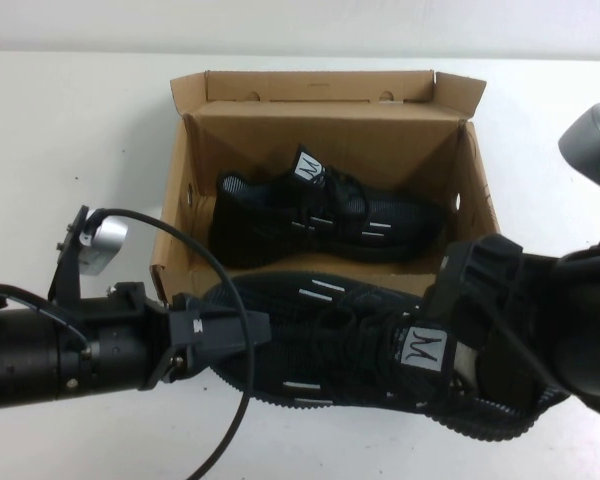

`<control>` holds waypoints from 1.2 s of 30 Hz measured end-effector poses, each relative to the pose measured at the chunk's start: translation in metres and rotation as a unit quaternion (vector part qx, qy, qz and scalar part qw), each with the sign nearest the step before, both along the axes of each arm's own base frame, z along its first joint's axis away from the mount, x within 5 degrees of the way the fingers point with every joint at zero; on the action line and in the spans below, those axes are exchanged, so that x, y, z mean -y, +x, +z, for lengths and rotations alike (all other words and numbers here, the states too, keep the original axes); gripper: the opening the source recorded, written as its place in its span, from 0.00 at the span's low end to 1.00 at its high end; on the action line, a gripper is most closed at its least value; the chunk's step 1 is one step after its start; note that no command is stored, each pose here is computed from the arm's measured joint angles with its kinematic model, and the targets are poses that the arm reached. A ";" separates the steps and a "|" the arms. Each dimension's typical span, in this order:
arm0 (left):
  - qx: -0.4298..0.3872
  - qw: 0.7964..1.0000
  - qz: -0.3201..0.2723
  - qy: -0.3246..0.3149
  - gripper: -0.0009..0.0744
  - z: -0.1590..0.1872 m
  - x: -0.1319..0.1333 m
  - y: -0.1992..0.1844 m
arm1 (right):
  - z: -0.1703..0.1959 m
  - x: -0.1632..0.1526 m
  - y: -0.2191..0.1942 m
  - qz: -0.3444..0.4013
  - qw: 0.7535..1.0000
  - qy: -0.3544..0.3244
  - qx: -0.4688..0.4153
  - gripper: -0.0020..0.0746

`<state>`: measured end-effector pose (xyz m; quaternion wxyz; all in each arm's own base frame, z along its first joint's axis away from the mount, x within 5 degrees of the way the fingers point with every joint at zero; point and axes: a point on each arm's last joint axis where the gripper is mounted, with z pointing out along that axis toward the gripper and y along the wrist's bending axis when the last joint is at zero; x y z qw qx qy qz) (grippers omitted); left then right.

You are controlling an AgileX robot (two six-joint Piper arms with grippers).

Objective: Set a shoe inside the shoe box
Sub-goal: Hand over the shoe

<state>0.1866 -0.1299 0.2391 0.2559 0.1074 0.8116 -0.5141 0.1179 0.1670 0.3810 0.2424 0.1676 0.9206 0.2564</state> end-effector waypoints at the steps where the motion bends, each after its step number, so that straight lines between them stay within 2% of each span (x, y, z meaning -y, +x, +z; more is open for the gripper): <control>1: 0.000 1.000 0.000 0.000 0.18 0.000 0.000 0.000 | 0.000 0.000 0.000 0.000 1.000 -0.001 0.002 0.74; 9: 0.000 1.000 -0.016 -0.011 0.17 0.002 0.001 -0.003 | -0.002 -0.002 0.003 -0.002 1.000 -0.010 0.009 0.73; 19: 0.002 1.000 -0.021 -0.015 0.17 0.004 0.002 -0.003 | -0.017 -0.023 0.013 0.006 1.000 -0.022 -0.004 0.73; 26: 0.011 0.999 -0.031 -0.026 0.17 0.011 0.004 -0.001 | -0.022 -0.038 0.018 0.021 1.000 -0.001 0.002 0.71; 28: 0.011 0.999 -0.032 -0.026 0.17 0.011 0.004 -0.001 | -0.022 -0.039 0.018 0.023 1.000 0.004 0.005 0.63; 29: 0.011 0.999 -0.032 -0.026 0.17 0.011 0.004 -0.001 | -0.022 -0.040 0.019 0.024 1.000 0.005 0.006 0.55; 32: 0.011 0.999 -0.032 -0.026 0.17 0.011 0.004 -0.001 | -0.022 -0.040 0.018 0.023 1.000 0.004 0.005 0.23; 33: 0.011 0.999 -0.032 -0.026 0.17 0.011 0.004 -0.001 | -0.022 -0.039 0.018 0.023 1.000 0.003 0.004 0.16; 36: 0.011 0.999 -0.034 -0.028 0.17 0.011 0.004 -0.001 | -0.023 -0.039 0.018 0.021 1.000 -0.001 0.000 0.06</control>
